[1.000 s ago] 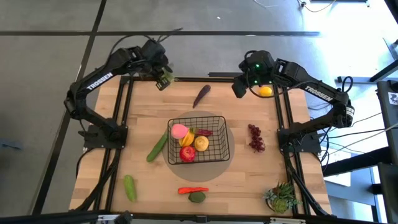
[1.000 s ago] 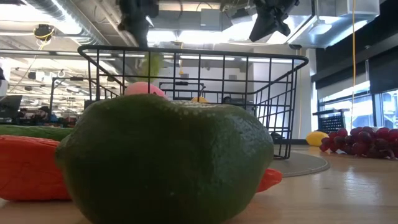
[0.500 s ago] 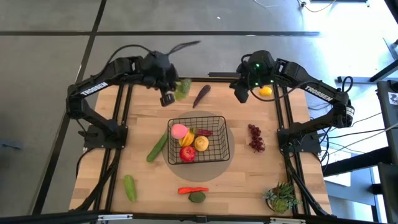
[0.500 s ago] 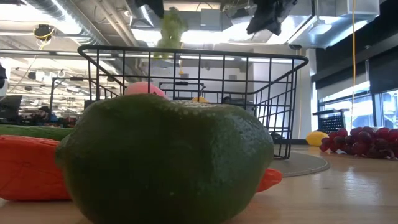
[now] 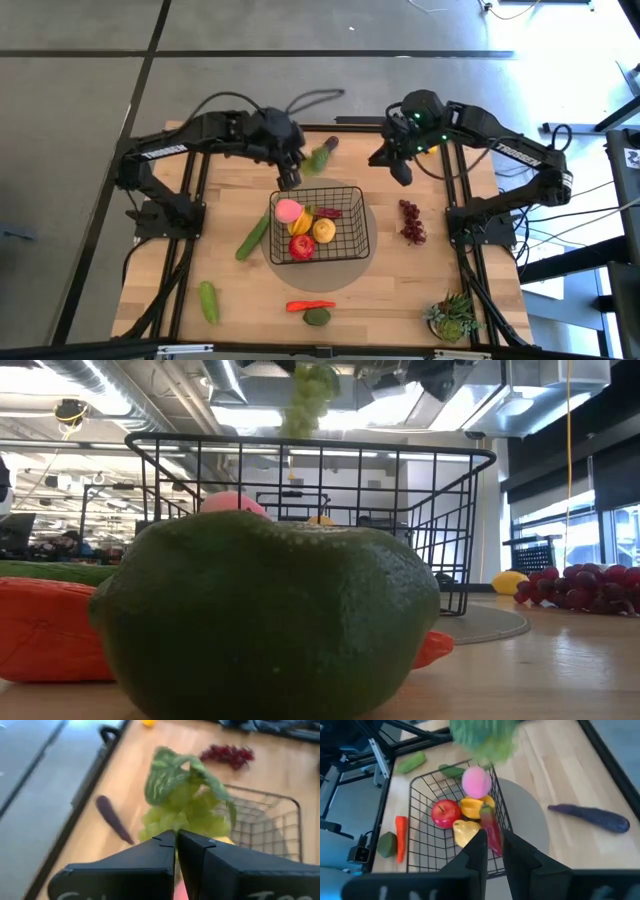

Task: Build produce basket
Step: Put the green grapes into the black wire basket

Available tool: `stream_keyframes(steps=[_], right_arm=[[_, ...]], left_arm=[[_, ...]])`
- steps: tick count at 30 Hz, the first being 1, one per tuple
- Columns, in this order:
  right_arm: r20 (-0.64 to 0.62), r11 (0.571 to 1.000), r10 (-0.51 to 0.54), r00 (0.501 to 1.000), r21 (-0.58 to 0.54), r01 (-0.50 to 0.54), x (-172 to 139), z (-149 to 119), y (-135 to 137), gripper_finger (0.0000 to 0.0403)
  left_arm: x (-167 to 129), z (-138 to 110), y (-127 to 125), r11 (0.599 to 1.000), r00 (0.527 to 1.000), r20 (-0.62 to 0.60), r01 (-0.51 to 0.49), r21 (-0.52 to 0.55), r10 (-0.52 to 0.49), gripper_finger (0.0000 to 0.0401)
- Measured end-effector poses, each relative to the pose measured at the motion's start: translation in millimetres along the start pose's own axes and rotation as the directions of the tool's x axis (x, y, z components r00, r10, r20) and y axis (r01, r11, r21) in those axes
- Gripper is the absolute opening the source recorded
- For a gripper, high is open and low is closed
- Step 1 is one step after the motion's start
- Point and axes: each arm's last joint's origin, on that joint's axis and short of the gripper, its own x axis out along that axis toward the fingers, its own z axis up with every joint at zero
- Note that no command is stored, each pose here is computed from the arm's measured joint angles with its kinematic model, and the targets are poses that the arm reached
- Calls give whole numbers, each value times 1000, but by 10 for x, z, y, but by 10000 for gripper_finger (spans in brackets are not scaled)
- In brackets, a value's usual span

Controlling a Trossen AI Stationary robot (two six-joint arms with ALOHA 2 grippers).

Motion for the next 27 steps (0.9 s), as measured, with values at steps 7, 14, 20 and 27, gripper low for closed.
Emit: stream_keyframes(steps=[7,14,20,27], right_arm=[[55,992,-78,995,-94,83,-198,-25,126,51],[102,983,-82,991,-153,97,-363,-51,197,51],[131,981,-84,988,-165,105,-461,-70,238,51],[144,974,-83,986,-197,110,-505,-80,268,51]], left_arm=[[375,63,-262,996,996,13,90,26,-91,0],[743,115,-410,974,975,31,220,46,-221,0],[1124,22,-532,968,968,-53,248,36,-246,0],[1478,-121,-628,966,957,-153,255,36,-247,0]])
